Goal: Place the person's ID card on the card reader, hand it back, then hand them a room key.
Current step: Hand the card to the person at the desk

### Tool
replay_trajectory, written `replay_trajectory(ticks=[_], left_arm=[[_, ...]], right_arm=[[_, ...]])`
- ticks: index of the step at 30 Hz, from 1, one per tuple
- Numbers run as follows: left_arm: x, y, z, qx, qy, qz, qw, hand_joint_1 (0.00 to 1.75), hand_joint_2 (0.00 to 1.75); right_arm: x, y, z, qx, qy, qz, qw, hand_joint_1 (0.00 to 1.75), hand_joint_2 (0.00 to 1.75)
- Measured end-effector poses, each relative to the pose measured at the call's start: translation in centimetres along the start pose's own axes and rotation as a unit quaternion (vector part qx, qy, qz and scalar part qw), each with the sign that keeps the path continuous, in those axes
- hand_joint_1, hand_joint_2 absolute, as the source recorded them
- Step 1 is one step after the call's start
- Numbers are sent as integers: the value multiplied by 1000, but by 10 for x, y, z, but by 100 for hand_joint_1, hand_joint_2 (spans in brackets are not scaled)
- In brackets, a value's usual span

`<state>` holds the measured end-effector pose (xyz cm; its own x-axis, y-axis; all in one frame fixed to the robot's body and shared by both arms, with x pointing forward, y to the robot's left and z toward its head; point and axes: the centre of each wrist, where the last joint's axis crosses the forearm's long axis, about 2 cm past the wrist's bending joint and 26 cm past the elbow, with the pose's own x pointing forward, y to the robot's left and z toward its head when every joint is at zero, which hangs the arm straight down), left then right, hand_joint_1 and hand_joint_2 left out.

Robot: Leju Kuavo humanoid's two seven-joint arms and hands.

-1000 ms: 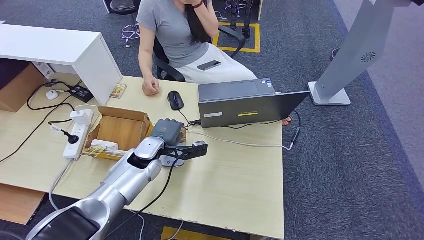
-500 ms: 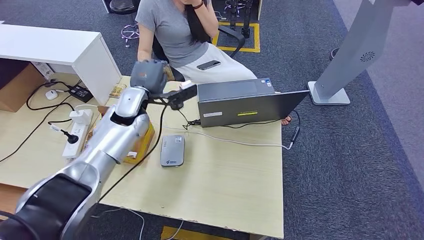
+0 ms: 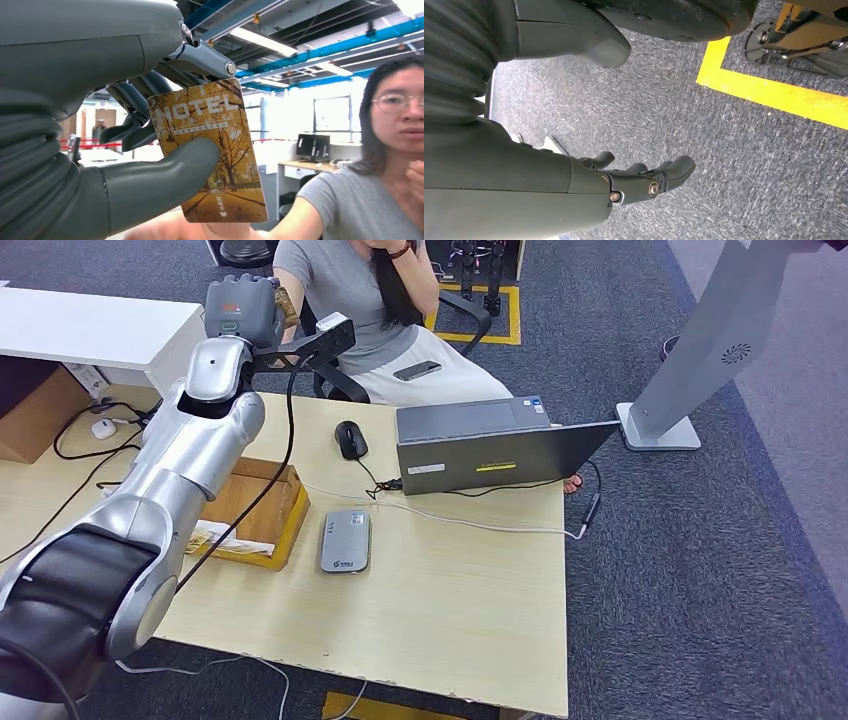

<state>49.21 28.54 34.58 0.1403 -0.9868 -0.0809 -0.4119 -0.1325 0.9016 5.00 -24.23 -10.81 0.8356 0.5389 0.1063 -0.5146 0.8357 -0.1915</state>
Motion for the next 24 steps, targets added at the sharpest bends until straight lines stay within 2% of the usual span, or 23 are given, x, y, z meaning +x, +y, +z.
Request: replay_trajectory(ticks=[6,7,10,11,19,24], left_arm=[[-10,-4,-3,-3,15,-8,1000,175,175],[-12,-6,-3,-5,18,-9,1000,143,175],[-17,-11,-2,-11,25,-12,1000,12,175],[-19,-12,-2,-12,27,-13,999,0,175],[-25,-23,3,-18,28,-17,999,0,175],[-26,-38,16,1,-1,18,1000,0,175]], right_arm=[[0,0,0,0,2,3,1000,0,175],[0,0,0,0,2,4,1000,0,175],[0,0,0,-1,2,6,1000,0,175],[0,0,0,-1,2,6,1000,0,175],[1,0,0,0,1,7,1000,0,175],[1,0,0,0,1,7,1000,0,175]])
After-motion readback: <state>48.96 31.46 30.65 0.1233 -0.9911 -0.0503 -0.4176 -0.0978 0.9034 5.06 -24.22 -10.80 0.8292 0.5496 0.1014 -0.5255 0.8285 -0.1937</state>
